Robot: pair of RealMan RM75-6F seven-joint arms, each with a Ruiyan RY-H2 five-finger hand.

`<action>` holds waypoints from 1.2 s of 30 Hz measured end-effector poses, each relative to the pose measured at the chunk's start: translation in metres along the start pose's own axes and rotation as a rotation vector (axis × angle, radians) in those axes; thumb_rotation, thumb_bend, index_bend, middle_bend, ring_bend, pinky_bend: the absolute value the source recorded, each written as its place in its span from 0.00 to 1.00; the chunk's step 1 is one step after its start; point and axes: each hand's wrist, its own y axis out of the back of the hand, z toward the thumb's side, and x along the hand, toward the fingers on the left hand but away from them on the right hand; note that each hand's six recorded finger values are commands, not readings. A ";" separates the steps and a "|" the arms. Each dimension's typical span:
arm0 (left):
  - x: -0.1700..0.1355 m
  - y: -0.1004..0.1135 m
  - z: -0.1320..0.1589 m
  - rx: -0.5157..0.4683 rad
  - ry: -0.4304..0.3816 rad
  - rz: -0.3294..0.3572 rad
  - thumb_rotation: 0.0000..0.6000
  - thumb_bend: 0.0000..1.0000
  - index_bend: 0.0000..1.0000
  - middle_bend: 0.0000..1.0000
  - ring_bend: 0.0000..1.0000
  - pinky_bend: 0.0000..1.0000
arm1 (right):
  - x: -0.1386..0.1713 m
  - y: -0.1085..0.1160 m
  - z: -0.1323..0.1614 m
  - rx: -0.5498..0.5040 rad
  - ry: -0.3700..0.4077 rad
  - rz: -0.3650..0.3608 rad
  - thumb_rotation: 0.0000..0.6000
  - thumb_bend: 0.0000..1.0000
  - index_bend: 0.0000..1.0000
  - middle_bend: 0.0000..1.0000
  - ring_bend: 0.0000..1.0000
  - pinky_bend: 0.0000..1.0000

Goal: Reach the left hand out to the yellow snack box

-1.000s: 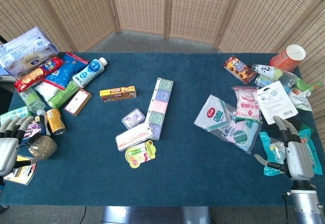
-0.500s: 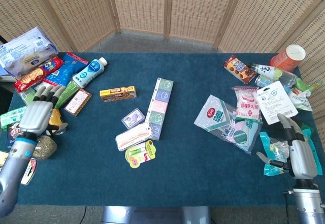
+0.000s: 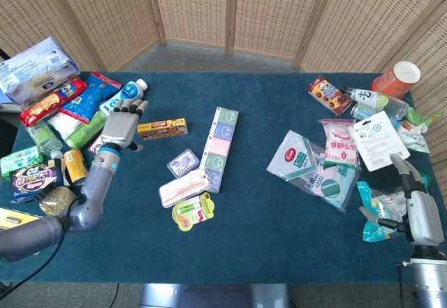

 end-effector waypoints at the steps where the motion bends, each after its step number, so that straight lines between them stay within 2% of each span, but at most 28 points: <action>1: 0.003 -0.002 0.004 0.004 0.001 -0.005 1.00 0.00 0.00 0.00 0.00 0.00 | 0.000 0.000 0.000 -0.002 -0.001 0.000 1.00 0.00 0.00 0.00 0.00 0.00; 4: 0.014 -0.008 0.016 0.012 0.008 -0.020 1.00 0.00 0.01 0.00 0.00 0.00 | 0.000 0.001 -0.001 -0.008 -0.004 0.001 1.00 0.00 0.00 0.00 0.00 0.00; 5: 0.018 -0.010 0.020 0.016 0.011 -0.024 1.00 0.00 0.04 0.00 0.00 0.02 | -0.001 0.001 -0.002 -0.010 -0.005 0.001 1.00 0.00 0.00 0.00 0.00 0.00; 6: 0.020 -0.011 0.023 0.018 0.014 -0.025 1.00 0.00 0.11 0.00 0.00 0.10 | -0.001 0.002 -0.002 -0.012 -0.007 0.002 1.00 0.00 0.00 0.00 0.00 0.00; 7: 0.023 -0.013 0.026 0.021 0.016 -0.025 1.00 0.00 0.18 0.04 0.05 0.24 | -0.001 0.002 -0.003 -0.014 -0.009 0.002 1.00 0.00 0.00 0.00 0.00 0.00; 8: 0.027 -0.015 0.030 0.025 0.019 -0.024 1.00 0.00 0.27 0.14 0.13 0.38 | -0.001 0.002 -0.003 -0.016 -0.010 0.002 1.00 0.00 0.00 0.00 0.00 0.00; 9: 0.029 -0.016 0.033 0.030 0.021 -0.022 1.00 0.00 0.40 0.30 0.27 0.54 | -0.002 0.003 -0.004 -0.018 -0.011 0.001 1.00 0.00 0.00 0.00 0.00 0.00; 10: 0.032 -0.018 0.036 0.036 0.024 -0.019 1.00 0.00 0.49 0.42 0.38 0.63 | -0.002 0.003 -0.004 -0.021 -0.012 0.000 1.00 0.00 0.00 0.00 0.00 0.00; 11: 0.035 -0.020 0.039 0.047 0.027 -0.016 1.00 0.00 0.65 0.60 0.56 0.75 | -0.002 0.004 -0.004 -0.024 -0.013 0.000 1.00 0.00 0.00 0.00 0.00 0.00; 12: 0.037 -0.022 0.041 0.056 0.030 -0.015 1.00 0.00 0.76 0.71 0.69 0.82 | -0.002 0.004 -0.004 -0.026 -0.013 0.000 1.00 0.00 0.00 0.00 0.00 0.00; 14: 0.042 -0.028 0.047 0.080 0.038 -0.011 1.00 0.00 0.88 0.83 0.82 0.89 | -0.002 0.004 -0.005 -0.031 -0.013 0.001 1.00 0.00 0.00 0.00 0.00 0.00; 18: 0.046 -0.040 0.067 0.117 0.035 -0.004 1.00 0.00 0.90 0.87 0.87 0.93 | -0.003 0.007 -0.005 -0.045 -0.016 -0.003 1.00 0.00 0.00 0.00 0.00 0.00; 22: 0.045 -0.032 0.076 0.128 0.023 0.036 1.00 0.00 0.90 0.88 0.88 0.93 | -0.003 0.009 -0.006 -0.055 -0.017 -0.003 1.00 0.00 0.00 0.00 0.00 0.00; 31: 0.023 0.028 0.085 0.106 -0.034 0.164 1.00 0.00 0.90 0.88 0.88 0.92 | 0.001 0.003 0.001 -0.049 0.002 0.015 1.00 0.00 0.00 0.00 0.00 0.00; 36: -0.006 0.080 0.090 0.091 -0.078 0.247 1.00 0.00 0.90 0.88 0.88 0.92 | 0.003 0.002 0.004 -0.046 0.010 0.016 1.00 0.00 0.00 0.00 0.00 0.00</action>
